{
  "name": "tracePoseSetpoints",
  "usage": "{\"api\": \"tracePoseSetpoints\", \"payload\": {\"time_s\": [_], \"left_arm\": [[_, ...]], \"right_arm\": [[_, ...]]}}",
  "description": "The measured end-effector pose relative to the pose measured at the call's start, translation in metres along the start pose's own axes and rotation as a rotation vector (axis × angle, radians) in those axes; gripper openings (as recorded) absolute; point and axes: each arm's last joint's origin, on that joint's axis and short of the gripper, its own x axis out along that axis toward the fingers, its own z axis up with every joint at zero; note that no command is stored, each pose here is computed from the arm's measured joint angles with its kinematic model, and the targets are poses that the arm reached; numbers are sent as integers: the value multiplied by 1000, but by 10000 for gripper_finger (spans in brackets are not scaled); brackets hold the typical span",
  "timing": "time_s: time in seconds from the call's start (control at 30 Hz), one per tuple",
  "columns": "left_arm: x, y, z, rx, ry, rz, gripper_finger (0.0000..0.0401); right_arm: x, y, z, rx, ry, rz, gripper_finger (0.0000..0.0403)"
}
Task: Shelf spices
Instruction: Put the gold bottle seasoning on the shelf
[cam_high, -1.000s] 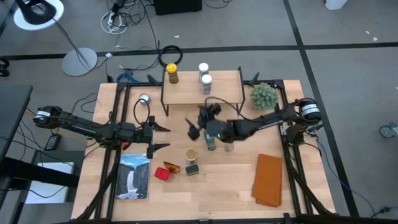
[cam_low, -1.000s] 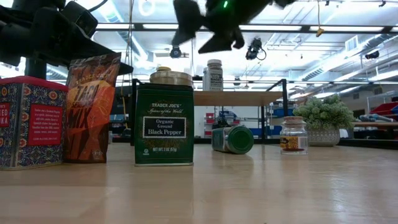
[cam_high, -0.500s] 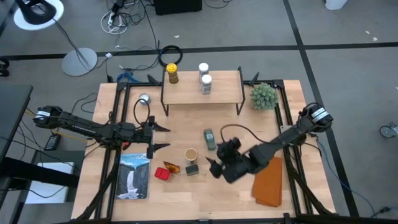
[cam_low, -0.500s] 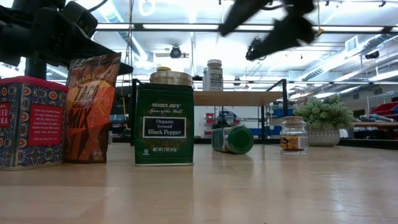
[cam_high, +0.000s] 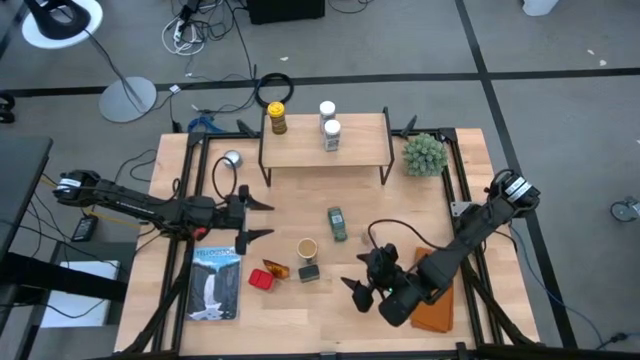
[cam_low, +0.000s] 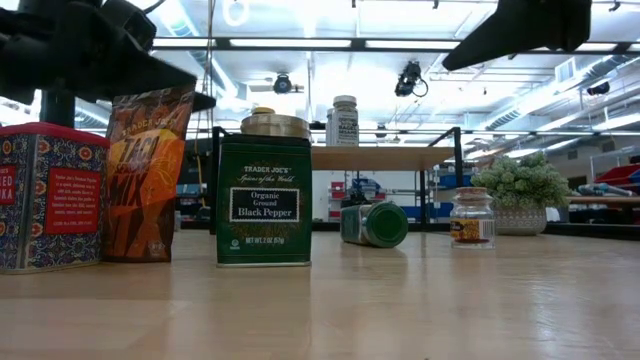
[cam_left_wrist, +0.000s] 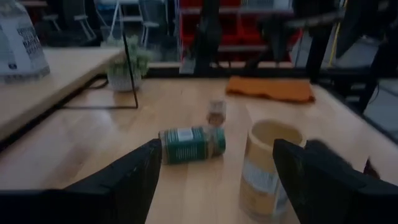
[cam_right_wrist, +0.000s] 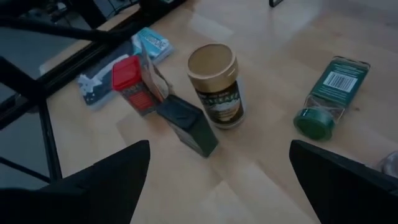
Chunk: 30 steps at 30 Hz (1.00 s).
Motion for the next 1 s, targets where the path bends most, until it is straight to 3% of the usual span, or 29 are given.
{"api": "tracePoseSetpoints", "payload": {"time_s": [0.23, 0.37, 0.57, 0.8, 1.0], "left_arm": [[0, 0, 7, -18, -69, -3, 312], [0, 0, 8, -117, -79, -5, 312], [2, -1, 17, -145, -96, -32, 310], [14, -17, 39, -111, 138, -120, 289], [25, -37, 51, -82, 191, -142, 280]], "right_arm": [[3, -1, 2, 3, 25, -1, 384], [8, -2, 3, 18, 103, 17, 384], [9, -2, 4, 64, 127, 18, 376], [7, -2, 1, 60, 132, 22, 373], [-2, -2, -7, 93, 152, 14, 373]]}}
